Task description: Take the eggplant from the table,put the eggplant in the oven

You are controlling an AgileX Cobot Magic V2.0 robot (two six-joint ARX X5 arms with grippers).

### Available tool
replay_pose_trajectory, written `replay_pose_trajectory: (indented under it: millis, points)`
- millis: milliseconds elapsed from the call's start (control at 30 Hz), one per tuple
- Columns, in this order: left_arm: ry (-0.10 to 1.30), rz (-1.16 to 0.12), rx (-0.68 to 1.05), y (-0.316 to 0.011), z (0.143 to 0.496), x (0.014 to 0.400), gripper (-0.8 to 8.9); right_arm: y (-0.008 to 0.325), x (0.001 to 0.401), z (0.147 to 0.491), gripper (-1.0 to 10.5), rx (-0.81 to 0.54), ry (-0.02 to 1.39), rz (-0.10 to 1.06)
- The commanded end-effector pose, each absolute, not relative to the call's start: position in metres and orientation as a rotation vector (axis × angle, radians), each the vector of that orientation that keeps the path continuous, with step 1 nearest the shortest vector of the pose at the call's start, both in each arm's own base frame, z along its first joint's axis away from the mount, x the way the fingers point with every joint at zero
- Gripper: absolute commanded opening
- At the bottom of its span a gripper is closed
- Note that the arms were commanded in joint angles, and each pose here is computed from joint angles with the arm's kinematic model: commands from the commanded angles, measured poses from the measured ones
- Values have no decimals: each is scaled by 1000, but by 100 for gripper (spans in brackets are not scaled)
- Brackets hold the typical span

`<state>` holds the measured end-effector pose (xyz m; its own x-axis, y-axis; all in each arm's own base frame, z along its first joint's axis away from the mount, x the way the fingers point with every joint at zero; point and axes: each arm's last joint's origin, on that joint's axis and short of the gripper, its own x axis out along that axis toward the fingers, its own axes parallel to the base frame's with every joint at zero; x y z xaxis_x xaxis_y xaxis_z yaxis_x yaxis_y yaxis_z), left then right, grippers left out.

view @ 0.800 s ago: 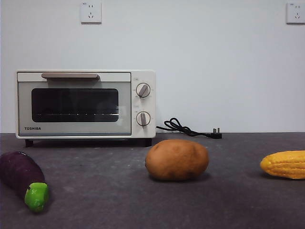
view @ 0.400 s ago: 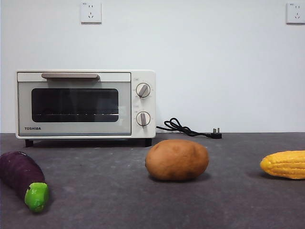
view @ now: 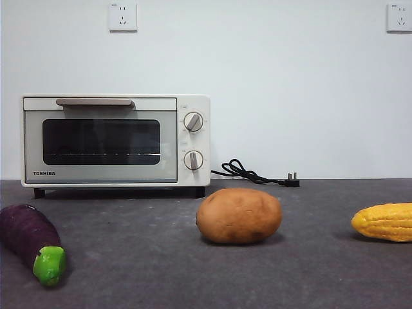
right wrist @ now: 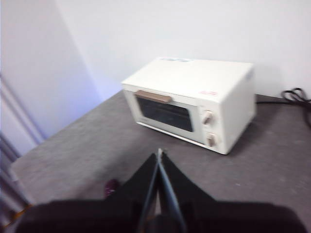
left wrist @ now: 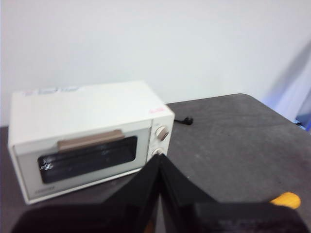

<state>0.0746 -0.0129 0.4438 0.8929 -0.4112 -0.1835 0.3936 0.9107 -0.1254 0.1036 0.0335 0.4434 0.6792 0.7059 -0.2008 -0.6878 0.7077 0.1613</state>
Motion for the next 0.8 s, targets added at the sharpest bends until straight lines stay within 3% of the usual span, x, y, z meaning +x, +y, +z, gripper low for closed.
replay_pose_trajectory:
  millis: [33, 367, 700, 800]
  points:
    - [191, -452, -48, -15, 458, 74, -5, 40, 104, 458, -8, 62, 260, 850]
    - [219, -503, -22, -20, 472, 85, -5, 61, 94, 495, -8, 29, 298, 1057]
    - [272, -504, -12, -21, 468, 97, -5, 68, 94, 502, 3, 20, 300, 1111]
    - [277, -504, -13, -22, 467, 101, -5, 69, 96, 501, 84, 22, 319, 1110]
